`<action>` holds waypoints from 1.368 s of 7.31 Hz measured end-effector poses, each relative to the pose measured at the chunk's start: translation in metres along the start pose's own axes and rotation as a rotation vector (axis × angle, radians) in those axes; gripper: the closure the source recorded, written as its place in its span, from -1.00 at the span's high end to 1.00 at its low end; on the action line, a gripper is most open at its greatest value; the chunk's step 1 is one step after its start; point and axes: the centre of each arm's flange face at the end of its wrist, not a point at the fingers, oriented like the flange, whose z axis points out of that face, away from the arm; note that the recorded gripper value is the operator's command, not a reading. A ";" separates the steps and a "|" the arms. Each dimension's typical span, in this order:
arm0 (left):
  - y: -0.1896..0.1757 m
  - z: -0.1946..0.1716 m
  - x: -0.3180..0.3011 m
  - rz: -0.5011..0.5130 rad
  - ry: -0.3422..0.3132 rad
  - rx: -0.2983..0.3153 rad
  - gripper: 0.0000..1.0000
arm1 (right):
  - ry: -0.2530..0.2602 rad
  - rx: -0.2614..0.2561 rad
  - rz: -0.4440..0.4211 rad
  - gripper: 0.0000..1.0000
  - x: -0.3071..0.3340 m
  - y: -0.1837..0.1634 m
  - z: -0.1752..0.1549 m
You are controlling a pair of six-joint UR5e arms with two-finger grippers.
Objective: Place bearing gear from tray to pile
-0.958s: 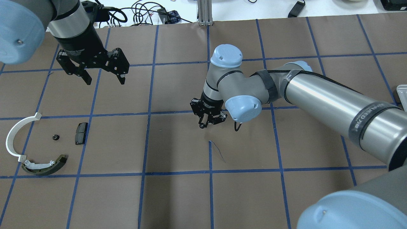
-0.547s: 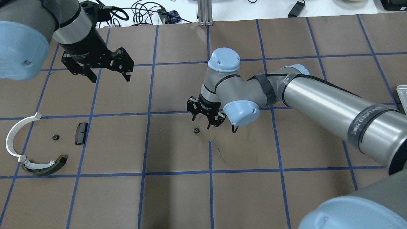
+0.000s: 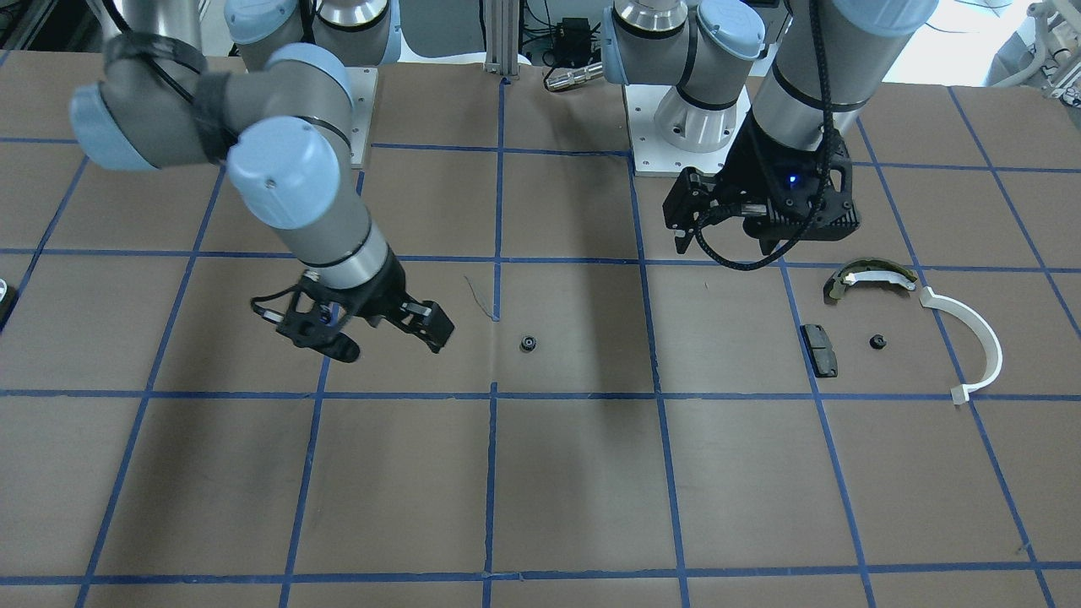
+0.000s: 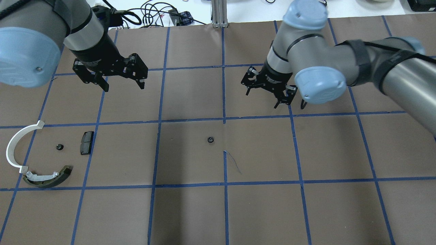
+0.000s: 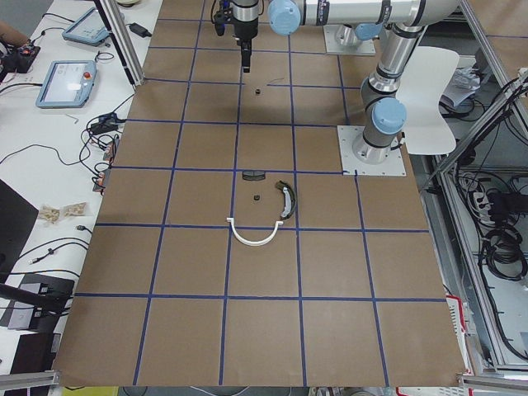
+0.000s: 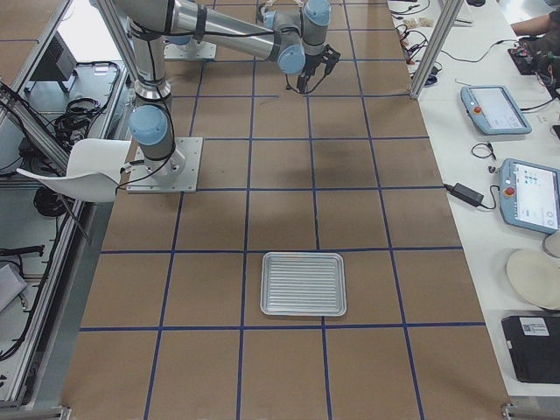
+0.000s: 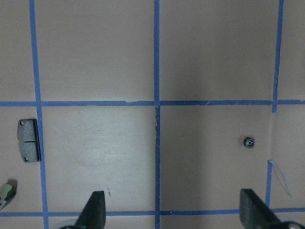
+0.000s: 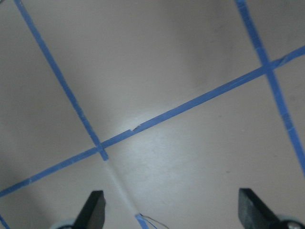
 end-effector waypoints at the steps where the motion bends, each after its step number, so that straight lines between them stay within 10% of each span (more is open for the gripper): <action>1: -0.001 0.023 0.023 0.011 -0.004 -0.042 1.00 | 0.038 -0.008 -0.046 1.00 0.026 -0.004 -0.032; 4: 0.011 0.136 0.117 -0.017 -0.014 -0.060 1.00 | 0.174 -0.063 -0.131 1.00 0.058 -0.009 -0.121; 10: 0.031 0.264 0.191 -0.048 -0.034 -0.045 1.00 | 0.164 -0.033 -0.163 1.00 0.052 0.003 -0.157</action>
